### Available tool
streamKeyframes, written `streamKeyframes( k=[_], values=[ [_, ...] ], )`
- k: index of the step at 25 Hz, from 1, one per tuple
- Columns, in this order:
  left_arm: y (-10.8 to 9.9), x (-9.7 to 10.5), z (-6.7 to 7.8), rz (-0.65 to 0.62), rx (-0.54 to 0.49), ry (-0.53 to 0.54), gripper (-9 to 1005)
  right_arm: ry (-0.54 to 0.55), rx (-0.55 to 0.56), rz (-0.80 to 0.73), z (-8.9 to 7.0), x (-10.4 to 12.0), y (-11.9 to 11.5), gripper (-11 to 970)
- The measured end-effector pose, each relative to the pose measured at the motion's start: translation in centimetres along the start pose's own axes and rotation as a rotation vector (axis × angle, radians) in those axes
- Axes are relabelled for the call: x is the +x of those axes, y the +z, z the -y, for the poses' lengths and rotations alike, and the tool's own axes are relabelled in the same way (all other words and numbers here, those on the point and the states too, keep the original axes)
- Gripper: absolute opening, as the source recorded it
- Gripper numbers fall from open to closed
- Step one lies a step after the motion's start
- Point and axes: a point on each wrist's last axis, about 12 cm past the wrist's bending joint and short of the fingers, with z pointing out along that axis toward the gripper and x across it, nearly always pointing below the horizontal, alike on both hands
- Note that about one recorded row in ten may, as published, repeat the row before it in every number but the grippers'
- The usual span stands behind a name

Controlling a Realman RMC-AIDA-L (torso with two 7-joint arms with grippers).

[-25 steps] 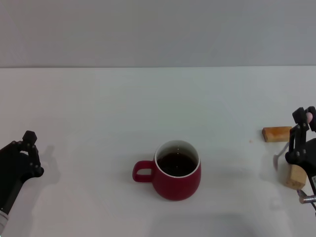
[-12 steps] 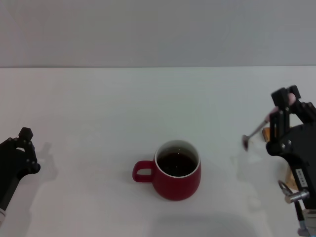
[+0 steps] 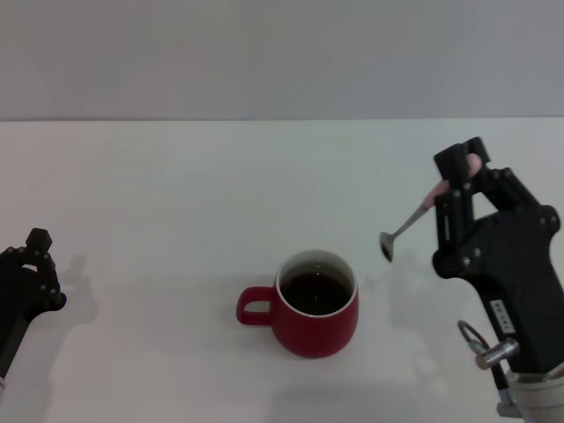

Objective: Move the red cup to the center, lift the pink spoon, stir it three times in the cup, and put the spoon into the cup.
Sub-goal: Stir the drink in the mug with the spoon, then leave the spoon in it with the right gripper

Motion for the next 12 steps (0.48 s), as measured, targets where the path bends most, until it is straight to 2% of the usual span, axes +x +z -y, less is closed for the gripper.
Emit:
streamKeyframes(
  k=[12],
  values=[
    [-0.4, 0.1, 0.0, 0.0, -0.003, -0.004, 12, 0.008, -0.065, -0.108, -0.9, 1.5, 0.7, 15]
  ],
)
